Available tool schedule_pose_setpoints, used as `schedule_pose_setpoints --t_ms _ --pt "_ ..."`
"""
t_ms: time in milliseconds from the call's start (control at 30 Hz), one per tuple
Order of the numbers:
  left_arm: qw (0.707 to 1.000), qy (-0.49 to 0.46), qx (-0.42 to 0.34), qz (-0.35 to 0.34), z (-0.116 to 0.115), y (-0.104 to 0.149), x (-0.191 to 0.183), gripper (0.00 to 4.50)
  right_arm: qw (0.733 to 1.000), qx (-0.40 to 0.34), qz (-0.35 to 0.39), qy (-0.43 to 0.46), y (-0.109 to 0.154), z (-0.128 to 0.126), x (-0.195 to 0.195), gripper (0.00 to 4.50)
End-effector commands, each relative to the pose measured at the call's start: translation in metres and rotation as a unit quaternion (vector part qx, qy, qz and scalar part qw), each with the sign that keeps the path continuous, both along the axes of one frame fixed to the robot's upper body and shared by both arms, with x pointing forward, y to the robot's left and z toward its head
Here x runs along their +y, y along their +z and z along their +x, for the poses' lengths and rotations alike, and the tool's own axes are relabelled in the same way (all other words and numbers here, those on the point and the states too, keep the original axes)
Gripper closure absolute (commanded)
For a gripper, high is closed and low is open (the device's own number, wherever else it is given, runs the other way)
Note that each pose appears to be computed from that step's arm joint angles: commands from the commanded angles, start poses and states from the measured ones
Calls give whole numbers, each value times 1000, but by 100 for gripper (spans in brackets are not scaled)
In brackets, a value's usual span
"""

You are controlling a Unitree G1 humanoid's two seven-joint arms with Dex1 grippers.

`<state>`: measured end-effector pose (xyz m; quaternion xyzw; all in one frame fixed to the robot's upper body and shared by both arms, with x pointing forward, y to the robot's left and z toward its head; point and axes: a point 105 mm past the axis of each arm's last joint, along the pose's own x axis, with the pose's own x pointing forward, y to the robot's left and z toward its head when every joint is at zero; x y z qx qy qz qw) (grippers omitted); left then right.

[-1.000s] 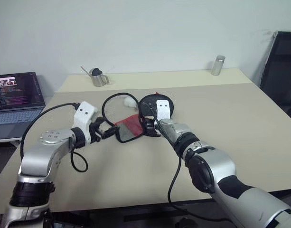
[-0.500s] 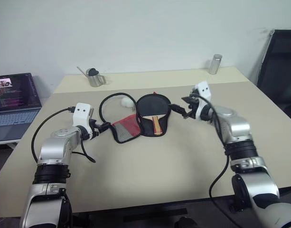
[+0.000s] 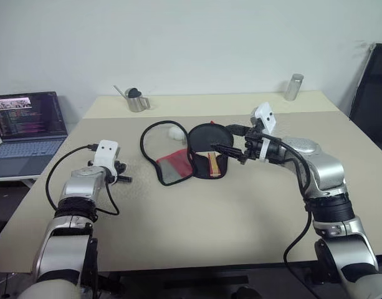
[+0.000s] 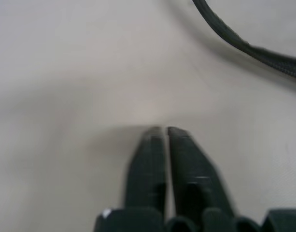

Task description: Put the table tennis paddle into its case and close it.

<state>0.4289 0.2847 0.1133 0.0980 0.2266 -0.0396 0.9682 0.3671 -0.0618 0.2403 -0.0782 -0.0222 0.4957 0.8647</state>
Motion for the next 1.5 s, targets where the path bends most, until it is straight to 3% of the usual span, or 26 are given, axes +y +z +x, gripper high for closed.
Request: schedule_pose_setpoints --t_ms 33,400,700,867,1033,1200,1333,1500 --pt "999 -22 -22 11 13 13 -15 447 1000 -20 0 7 7 -5 8 0" --pt "994 -99 -25 -37 29 11 -85 447 1000 -28 1 -13 9 -5 5 0" --pt "993 -105 -28 -51 30 4 -97 447 996 -44 17 -73 21 6 -15 0" --pt "986 -126 -85 -74 35 25 -110 447 993 -60 21 -100 29 12 -25 0" --pt "937 -209 -225 -166 34 93 -145 447 981 -99 2 -166 52 26 -72 0" --pt "904 -267 -276 -186 24 129 -169 447 976 -112 -15 -187 59 25 -96 0" --pt "892 -309 -276 -180 17 136 -197 447 971 -118 -20 -209 59 26 -108 0" --pt "890 -322 -254 -200 12 122 -233 447 970 -120 -17 -213 59 24 -109 0"
